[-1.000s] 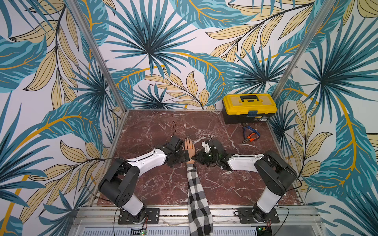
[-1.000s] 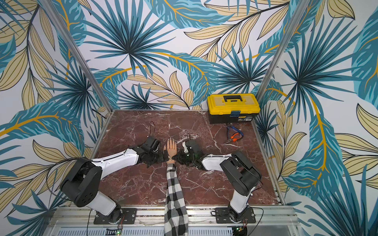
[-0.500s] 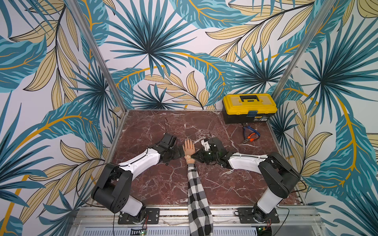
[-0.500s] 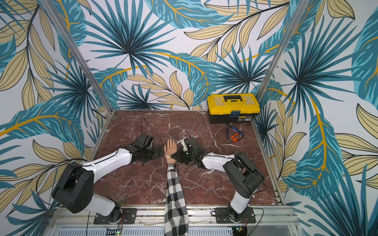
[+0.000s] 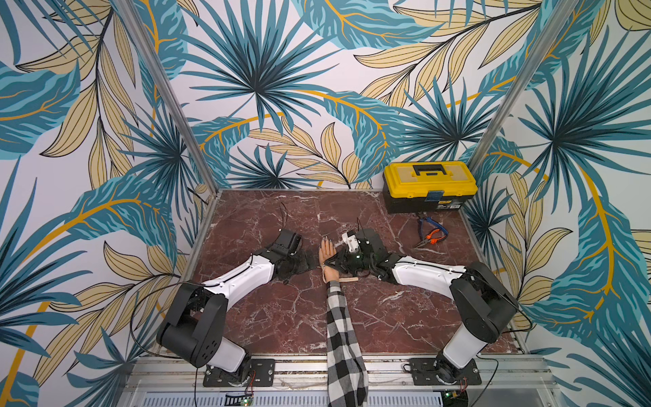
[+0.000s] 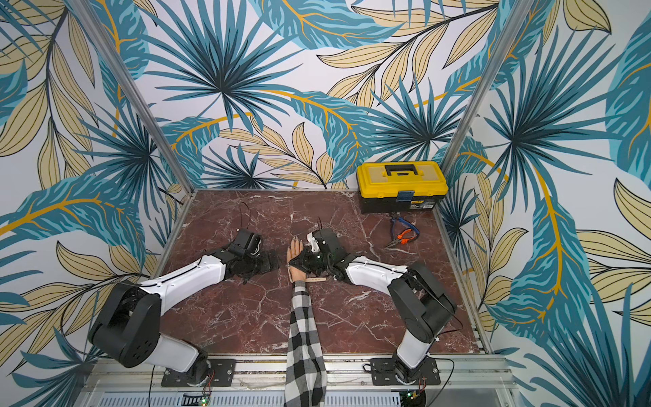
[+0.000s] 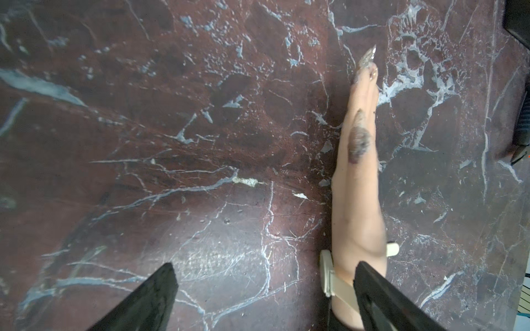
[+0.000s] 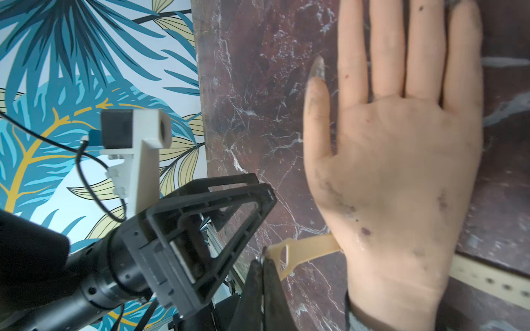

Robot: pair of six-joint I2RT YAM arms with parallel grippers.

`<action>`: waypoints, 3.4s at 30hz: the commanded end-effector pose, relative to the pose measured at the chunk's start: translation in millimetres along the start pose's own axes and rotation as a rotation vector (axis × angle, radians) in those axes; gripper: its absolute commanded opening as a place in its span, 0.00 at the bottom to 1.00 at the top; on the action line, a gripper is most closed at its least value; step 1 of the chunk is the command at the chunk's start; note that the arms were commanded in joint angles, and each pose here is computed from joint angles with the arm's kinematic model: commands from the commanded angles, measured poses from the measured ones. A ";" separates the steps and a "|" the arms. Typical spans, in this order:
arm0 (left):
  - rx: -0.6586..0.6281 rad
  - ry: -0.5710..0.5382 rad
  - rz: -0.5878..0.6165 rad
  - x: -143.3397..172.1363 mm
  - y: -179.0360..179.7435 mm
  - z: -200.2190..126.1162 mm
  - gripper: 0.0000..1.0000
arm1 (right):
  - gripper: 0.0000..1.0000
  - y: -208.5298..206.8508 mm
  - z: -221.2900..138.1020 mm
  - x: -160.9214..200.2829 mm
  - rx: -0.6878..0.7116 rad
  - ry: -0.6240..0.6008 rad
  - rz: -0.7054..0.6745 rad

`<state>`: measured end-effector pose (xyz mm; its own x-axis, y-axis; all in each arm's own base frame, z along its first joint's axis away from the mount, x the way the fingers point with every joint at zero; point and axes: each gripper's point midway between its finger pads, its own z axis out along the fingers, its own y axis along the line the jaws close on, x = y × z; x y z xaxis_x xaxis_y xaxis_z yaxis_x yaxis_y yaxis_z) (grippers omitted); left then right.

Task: Take off the watch
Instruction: Take off the watch from the hand, then place the watch at the center of the board.

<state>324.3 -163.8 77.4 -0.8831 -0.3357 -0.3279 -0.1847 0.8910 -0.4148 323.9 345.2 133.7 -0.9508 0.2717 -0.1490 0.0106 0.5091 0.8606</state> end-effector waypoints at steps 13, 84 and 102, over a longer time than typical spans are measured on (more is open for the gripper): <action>-0.043 -0.057 -0.045 -26.9 38.9 -11.5 1.00 | 0.00 99.4 -27.9 -24.8 -0.164 -0.034 -0.113; 0.003 -0.051 -0.060 -30.2 45.8 -17.3 0.99 | 0.00 -147.2 -146.4 -48.0 0.392 -0.515 0.127; 0.029 -0.115 0.001 -42.3 36.3 -34.9 0.99 | 0.99 -132.7 -280.5 -9.8 0.621 -0.760 0.042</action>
<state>336.2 -110.0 91.5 -0.8449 -0.3891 -0.3671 -0.2092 0.8719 -0.4427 252.0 65.4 145.0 -0.5133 0.6934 -0.5057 0.3892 0.7132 0.5829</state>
